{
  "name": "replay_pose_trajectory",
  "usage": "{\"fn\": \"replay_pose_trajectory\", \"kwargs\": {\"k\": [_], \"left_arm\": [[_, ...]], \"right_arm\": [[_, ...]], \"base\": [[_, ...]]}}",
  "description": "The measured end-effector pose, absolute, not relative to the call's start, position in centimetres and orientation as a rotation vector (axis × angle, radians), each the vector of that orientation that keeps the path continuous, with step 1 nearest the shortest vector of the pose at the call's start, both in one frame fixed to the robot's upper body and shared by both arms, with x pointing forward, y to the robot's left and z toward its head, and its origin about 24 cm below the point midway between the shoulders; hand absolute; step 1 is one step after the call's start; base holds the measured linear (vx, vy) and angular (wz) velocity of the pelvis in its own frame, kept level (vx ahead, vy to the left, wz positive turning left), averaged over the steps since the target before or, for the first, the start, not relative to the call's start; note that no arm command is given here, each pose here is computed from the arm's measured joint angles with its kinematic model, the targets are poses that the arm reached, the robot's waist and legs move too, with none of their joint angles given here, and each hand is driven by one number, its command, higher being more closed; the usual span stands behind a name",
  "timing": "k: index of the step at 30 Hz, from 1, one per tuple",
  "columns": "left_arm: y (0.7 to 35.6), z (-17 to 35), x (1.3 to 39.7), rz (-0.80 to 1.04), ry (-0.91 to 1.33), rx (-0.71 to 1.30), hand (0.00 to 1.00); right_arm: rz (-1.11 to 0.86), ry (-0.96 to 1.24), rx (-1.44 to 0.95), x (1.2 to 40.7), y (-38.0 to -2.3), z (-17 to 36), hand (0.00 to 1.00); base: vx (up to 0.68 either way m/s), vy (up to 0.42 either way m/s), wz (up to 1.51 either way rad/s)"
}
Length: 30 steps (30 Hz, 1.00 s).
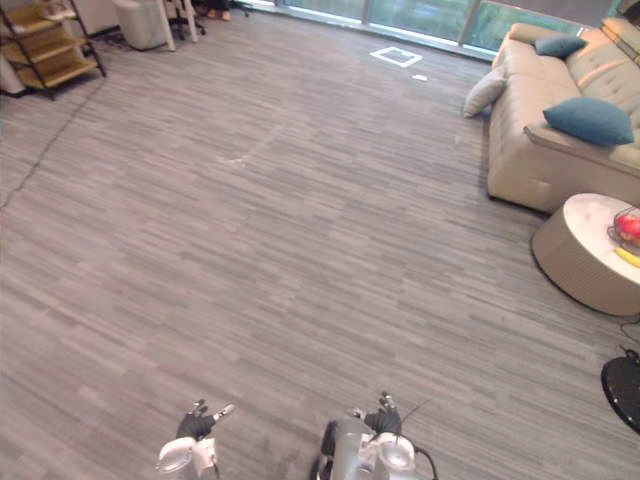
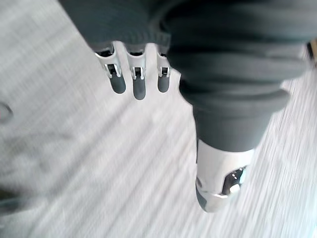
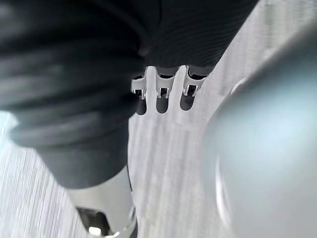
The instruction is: Pick up cushions and gather them together orderly.
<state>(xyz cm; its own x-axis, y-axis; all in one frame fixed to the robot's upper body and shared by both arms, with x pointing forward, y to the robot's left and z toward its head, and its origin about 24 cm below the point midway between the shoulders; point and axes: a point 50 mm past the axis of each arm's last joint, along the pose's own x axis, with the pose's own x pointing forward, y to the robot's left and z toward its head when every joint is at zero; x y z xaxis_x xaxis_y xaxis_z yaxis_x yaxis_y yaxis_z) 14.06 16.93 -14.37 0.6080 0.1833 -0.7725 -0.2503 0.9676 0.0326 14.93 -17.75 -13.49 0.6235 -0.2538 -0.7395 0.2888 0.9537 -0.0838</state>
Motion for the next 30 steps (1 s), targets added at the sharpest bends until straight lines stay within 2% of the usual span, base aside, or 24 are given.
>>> {"fn": "replay_pose_trajectory", "kwargs": {"k": [4,7,12,17,23,30], "left_arm": [[15.5,-14.7,13.8,0.237,0.905,-0.125,0.00],[16.0,-14.7,13.6,0.251,0.902,-0.119,0.00],[18.2,-13.4,14.4,0.312,0.802,-0.100,0.00],[18.5,-13.0,14.4,0.360,0.755,-0.131,0.00],[20.8,-13.3,13.6,0.380,0.802,-0.056,0.00],[19.3,-14.3,13.2,0.325,0.885,-0.046,0.00]], "right_arm": [[-0.337,0.840,0.009,14.9,-19.5,-13.3,0.00],[-0.334,0.833,-0.008,15.2,-19.8,-13.1,0.00],[-0.271,0.883,0.027,15.0,-17.2,-13.8,0.00],[-0.271,0.912,0.029,14.5,-17.0,-14.2,0.00],[-0.268,0.970,0.044,13.1,-16.1,-15.0,0.00],[-0.295,0.857,0.020,14.8,-17.6,-13.7,0.00]], "base": [[0.81,-0.137,0.12],[0.75,-0.181,-0.14],[0.62,-0.029,-0.66],[0.67,0.218,-0.92],[0.74,0.380,-0.42],[0.58,0.133,0.07]]}}
